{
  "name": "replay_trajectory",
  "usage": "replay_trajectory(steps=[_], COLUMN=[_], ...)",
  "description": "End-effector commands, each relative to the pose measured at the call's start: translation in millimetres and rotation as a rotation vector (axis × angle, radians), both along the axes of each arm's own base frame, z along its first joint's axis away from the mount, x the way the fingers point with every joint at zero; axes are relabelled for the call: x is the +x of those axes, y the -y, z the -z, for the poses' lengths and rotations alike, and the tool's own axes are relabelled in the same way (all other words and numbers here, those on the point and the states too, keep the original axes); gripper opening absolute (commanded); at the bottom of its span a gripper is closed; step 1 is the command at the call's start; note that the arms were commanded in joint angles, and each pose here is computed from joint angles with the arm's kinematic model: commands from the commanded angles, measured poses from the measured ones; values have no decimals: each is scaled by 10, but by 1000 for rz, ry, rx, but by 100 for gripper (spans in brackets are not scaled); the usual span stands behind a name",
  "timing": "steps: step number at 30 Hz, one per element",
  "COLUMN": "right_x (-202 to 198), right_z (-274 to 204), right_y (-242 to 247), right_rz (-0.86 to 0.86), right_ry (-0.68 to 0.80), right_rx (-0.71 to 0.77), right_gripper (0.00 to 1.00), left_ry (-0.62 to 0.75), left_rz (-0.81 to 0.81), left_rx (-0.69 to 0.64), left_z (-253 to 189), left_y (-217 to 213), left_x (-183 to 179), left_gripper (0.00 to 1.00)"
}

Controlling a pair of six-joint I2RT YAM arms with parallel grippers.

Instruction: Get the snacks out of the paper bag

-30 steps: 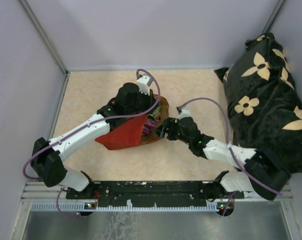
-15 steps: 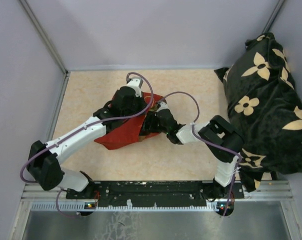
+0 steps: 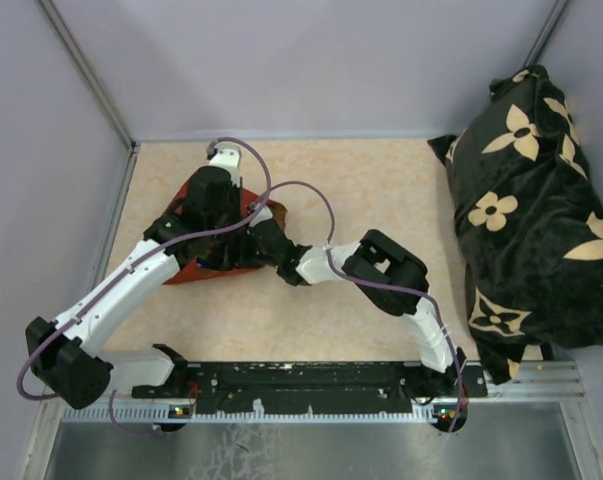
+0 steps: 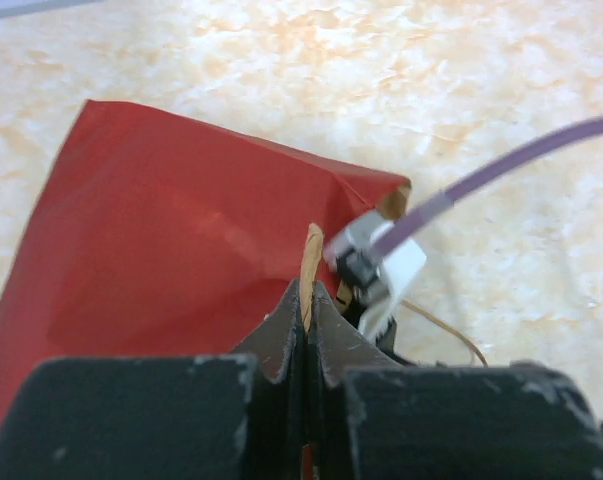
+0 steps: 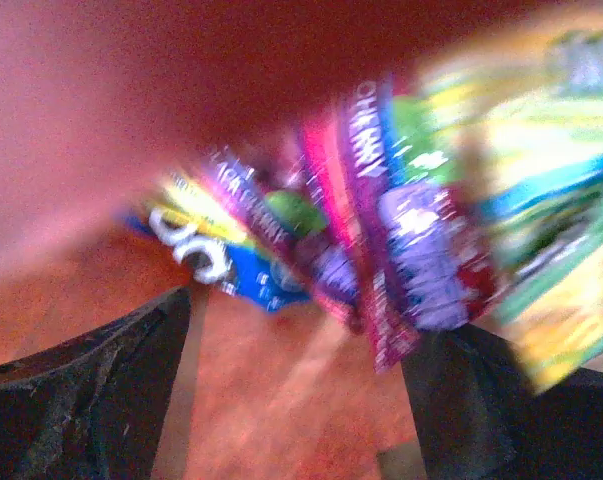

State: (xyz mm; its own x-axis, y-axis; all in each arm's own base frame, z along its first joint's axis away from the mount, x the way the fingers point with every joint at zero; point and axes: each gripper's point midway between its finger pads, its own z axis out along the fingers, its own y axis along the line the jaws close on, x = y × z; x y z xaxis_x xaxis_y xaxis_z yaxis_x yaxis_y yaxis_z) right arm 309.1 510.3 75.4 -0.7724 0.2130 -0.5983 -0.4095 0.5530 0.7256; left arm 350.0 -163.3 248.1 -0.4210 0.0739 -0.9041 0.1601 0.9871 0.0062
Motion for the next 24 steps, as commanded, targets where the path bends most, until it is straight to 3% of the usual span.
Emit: replay_trajectory(steps=[1,4,11,18,24], right_x=[-349,-406,-459,-65,278], right_z=[-335,-542,-1261,-1195,-1064], right_y=[-204,188,1122,1168,1022], right_rz=[-57,10,200,341,397], right_ry=[66,105,177,87,13], right_rx=[51,82,331,390,433], right_gripper=[88,99,93,74,71], left_ry=[46,57,64,17,24], left_rz=[-34,-16,45,98,146], left_rx=[69,26,-52,-161,-237], left_z=[-275,-332,-346,-179,-224], left_y=[-248,-214,-42,175,312], left_x=[-50,-102,-102,-139,-174], left_gripper=[0,0,0,0,0])
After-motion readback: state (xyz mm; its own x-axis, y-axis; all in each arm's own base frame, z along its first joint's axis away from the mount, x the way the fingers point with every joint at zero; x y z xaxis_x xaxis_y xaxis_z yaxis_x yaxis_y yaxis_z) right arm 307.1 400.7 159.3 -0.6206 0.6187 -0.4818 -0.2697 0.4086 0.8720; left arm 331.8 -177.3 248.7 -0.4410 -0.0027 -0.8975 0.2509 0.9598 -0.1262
